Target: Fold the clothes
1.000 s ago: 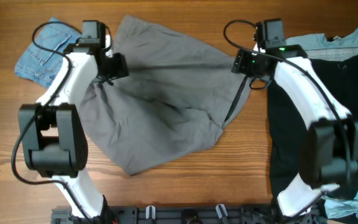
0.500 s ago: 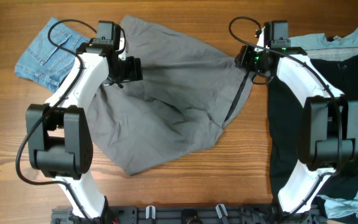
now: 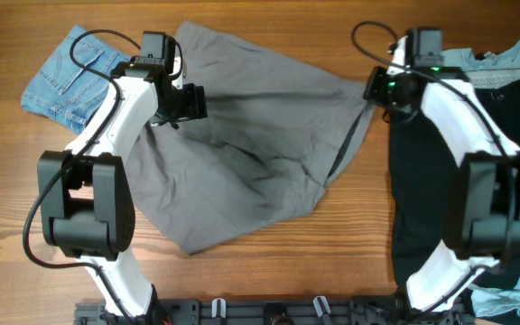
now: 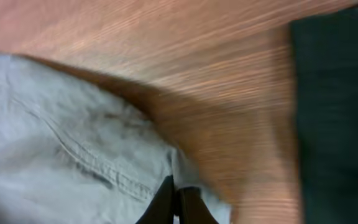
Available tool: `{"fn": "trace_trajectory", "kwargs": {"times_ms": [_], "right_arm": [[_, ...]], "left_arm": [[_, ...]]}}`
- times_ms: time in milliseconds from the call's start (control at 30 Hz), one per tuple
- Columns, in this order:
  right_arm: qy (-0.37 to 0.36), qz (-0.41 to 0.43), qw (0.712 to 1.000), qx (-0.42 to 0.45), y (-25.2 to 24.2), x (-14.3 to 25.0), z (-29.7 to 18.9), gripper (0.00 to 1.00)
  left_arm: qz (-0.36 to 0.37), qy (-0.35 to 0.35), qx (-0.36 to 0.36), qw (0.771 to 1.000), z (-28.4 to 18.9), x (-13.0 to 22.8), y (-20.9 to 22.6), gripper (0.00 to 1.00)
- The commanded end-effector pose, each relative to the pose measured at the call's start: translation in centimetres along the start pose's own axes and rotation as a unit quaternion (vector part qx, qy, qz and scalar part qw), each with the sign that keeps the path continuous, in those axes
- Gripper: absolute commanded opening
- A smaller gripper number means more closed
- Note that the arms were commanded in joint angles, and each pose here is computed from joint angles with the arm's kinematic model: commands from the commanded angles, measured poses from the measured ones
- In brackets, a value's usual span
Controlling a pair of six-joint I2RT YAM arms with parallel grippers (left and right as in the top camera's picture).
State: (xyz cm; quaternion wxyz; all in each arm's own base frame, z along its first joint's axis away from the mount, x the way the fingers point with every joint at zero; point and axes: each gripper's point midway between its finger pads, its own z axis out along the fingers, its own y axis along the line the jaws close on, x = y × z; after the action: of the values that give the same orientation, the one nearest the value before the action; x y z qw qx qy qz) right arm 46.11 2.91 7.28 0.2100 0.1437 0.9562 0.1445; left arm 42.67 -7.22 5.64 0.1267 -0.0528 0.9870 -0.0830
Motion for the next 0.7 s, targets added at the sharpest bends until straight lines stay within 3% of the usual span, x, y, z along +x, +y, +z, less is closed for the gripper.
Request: {"fn": "trace_trajectory", "kwargs": {"times_ms": [0, 67, 100, 133, 300, 333, 467, 533, 667], "right_arm": [[-0.038, 0.024, 0.997, 0.058, -2.5, -1.7, -2.0, 0.04], [-0.048, 0.031, 0.995, 0.083, -3.3, -2.0, -2.2, 0.09], [-0.052, 0.03, 0.994, 0.093, -3.7, -2.1, -2.3, 0.39], [-0.057, 0.03, 0.993, 0.104, -4.0, -2.3, -2.3, 0.49], [-0.04, 0.028, 0.993, 0.103, -4.1, -1.5, -2.3, 0.47], [-0.025, 0.022, 0.996, 0.084, -3.4, -1.0, -2.1, 0.36], [0.07, -0.077, 0.988, -0.115, 3.4, 3.3, -2.4, 0.24], [0.106, -0.074, 0.984, -0.12, 4.1, 5.3, -2.3, 0.16], [0.18, -0.05, 0.981, -0.046, 3.1, 10.8, -0.8, 0.15]], "left_arm": [[0.01, 0.004, 0.006, 1.0, 0.2, 0.3, -0.3, 0.79], [0.01, 0.004, 0.006, 1.0, 0.2, 0.3, -0.3, 0.79], [0.01, 0.003, 0.006, 1.0, 0.1, 0.2, -0.3, 0.79], [0.01, 0.004, 0.006, 1.0, 0.2, 0.3, -0.3, 0.8], [0.01, 0.005, 0.005, 1.0, 0.2, 0.3, -0.3, 0.88], [0.01, 0.008, 0.005, 1.0, 0.2, 0.5, -0.2, 0.88], [0.026, 0.02, 0.002, 0.999, 0.1, 1.1, -0.2, 0.84], [0.034, 0.024, 0.002, 0.999, 0.1, 1.3, -0.2, 0.82], [0.034, 0.025, 0.002, 0.999, 0.1, 1.3, -0.1, 0.82]]}}
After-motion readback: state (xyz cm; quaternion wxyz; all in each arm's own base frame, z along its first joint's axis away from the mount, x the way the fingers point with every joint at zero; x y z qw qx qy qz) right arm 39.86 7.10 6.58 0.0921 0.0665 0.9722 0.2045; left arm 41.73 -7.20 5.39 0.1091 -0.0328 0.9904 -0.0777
